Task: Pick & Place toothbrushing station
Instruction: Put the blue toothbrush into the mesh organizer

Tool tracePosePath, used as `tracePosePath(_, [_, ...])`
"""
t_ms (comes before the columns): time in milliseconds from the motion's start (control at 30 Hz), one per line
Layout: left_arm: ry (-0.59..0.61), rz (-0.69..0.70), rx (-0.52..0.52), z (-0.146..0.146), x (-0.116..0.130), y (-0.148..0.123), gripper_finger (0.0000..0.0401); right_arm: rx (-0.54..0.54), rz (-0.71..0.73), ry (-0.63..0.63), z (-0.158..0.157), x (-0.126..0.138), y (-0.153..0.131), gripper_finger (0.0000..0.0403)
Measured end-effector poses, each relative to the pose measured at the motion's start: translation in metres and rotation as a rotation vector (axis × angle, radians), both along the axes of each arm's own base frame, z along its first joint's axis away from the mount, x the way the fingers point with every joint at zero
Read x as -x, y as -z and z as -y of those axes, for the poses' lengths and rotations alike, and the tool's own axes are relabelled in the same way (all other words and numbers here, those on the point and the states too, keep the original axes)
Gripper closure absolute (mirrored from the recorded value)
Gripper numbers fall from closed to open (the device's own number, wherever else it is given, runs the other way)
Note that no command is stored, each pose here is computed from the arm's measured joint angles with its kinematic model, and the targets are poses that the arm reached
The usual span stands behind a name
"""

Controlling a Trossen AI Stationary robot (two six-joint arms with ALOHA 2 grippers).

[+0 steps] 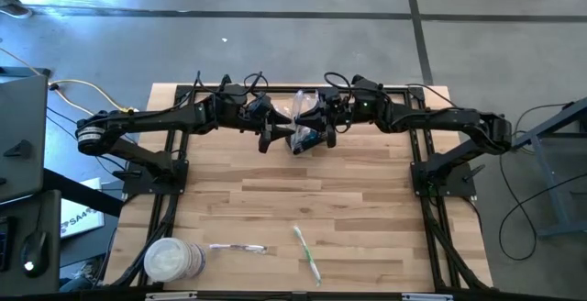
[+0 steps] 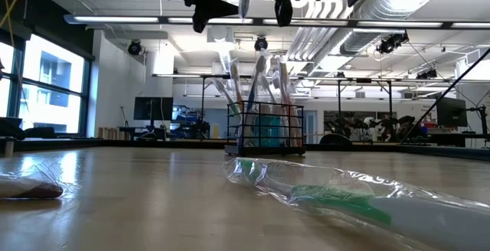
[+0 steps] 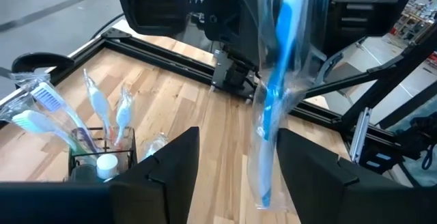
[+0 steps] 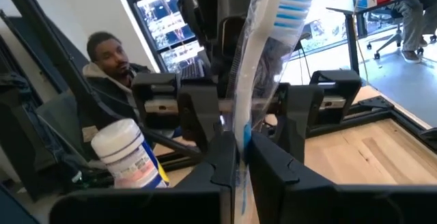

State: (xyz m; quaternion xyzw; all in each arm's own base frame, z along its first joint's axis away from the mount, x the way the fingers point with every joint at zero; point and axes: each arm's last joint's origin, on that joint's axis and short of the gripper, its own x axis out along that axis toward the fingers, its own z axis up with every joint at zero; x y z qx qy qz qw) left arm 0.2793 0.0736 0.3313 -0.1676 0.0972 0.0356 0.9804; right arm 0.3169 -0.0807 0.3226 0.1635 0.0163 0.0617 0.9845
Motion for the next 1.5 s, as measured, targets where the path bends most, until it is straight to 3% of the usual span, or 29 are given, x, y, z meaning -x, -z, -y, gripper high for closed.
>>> tracePosePath(300, [0.001, -0.057, 0.014, 0.000, 0.002, 0.005, 0.0208, 0.013, -0.058, -0.020, 0.007, 0.008, 0.001, 0.0388])
tracePosePath(567, [0.000, -0.068, -0.037, 0.002, 0.010, 0.000, 0.0208, 0.092, -0.090, 0.030, 0.007, 0.038, -0.018, 0.0388])
tracePosePath(800, [-0.044, -0.018, -0.115, 0.005, 0.026, -0.016, 0.0208, 0.196, -0.227, 0.254, 0.007, 0.072, -0.027, 0.0388])
tracePosePath(1033, [-0.049, 0.006, -0.140, 0.007, 0.033, -0.023, 0.0208, 0.258, -0.404, 0.565, 0.022, 0.099, -0.024, 0.0388])
tracePosePath(1500, [-0.045, -0.058, -0.120, 0.008, 0.035, -0.017, 0.0208, 0.237, -0.341, 0.608, 0.064, 0.075, 0.029, 0.0388])
